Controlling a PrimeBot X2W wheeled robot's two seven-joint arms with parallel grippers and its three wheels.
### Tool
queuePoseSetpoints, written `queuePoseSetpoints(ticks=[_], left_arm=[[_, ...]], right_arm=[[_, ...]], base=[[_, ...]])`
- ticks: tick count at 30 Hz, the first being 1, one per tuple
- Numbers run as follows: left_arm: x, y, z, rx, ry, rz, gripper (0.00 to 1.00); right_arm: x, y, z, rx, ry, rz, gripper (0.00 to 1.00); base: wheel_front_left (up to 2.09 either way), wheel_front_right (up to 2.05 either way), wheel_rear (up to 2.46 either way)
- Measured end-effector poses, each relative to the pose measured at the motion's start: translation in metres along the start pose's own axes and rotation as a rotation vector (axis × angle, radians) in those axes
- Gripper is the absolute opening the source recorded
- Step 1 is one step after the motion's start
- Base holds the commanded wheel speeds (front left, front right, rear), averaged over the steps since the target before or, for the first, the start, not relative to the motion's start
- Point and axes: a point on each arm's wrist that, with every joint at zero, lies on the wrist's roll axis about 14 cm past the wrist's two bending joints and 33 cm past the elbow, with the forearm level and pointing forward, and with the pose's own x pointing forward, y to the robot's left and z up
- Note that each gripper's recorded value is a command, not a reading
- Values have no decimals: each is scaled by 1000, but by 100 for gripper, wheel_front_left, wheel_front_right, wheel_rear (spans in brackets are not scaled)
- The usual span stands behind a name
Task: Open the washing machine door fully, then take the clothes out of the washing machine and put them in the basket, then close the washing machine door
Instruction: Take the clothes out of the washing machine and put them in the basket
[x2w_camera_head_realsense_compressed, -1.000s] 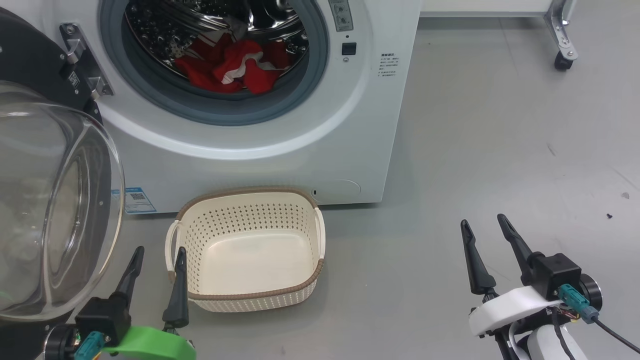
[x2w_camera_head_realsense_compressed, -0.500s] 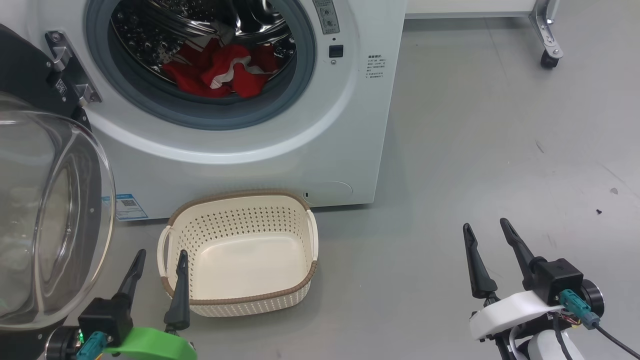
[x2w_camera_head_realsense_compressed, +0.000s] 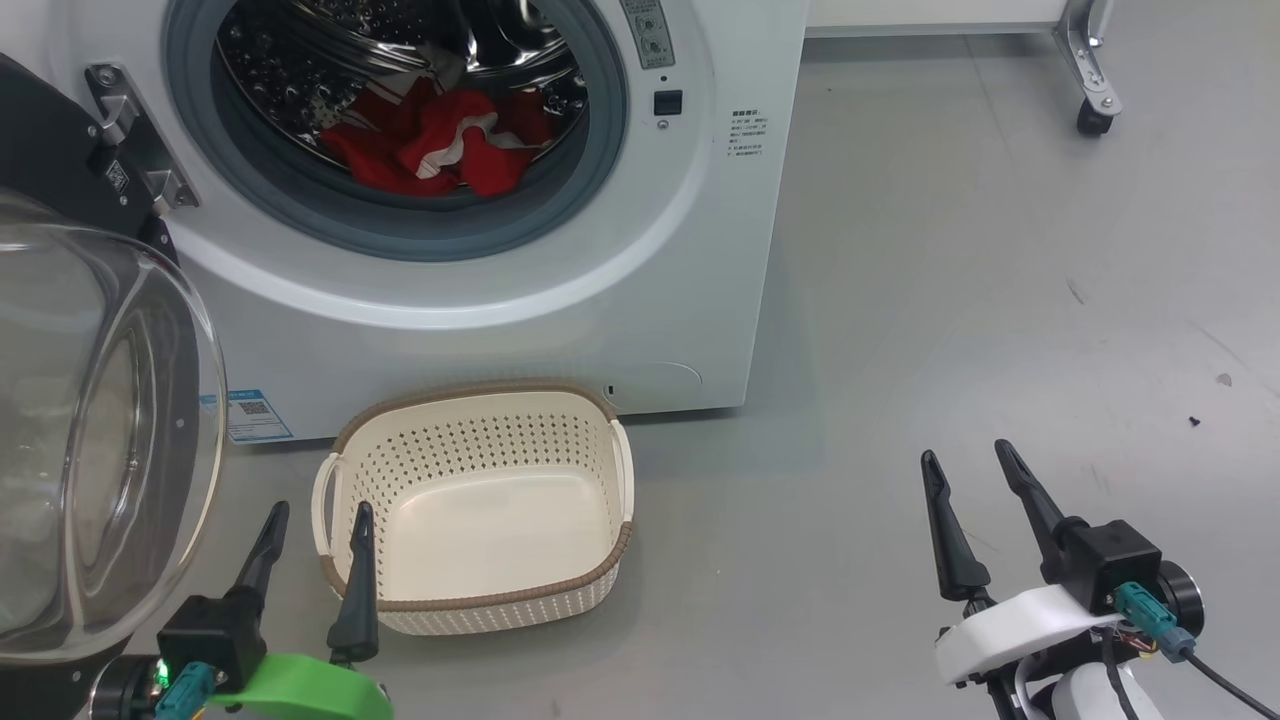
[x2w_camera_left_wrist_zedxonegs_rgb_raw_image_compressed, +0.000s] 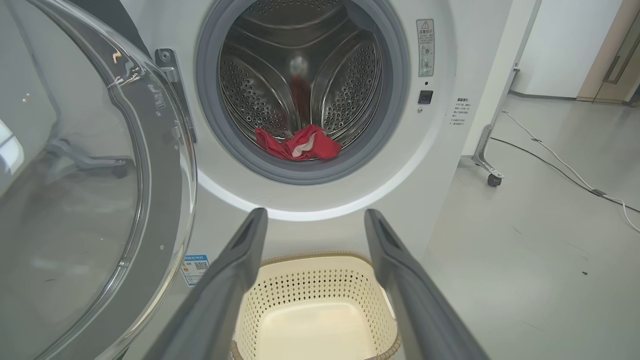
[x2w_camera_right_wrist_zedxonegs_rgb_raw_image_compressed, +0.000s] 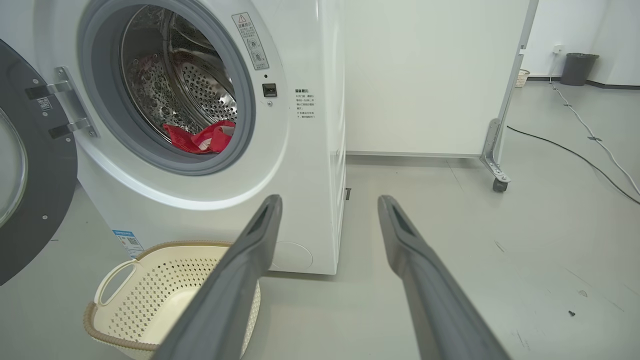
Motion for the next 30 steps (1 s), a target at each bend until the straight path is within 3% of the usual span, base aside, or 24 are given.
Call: queuePoseSetpoints(ticks=[15, 30], left_arm=[[1, -3, -3, 2, 14, -6, 100], [3, -3, -1, 14, 2, -1, 100]], right_arm=[[0, 1, -1, 0, 4, -3, 100], [0, 0, -3, 1, 9, -6, 100]], base=[[23, -24, 0], [83, -83, 0]])
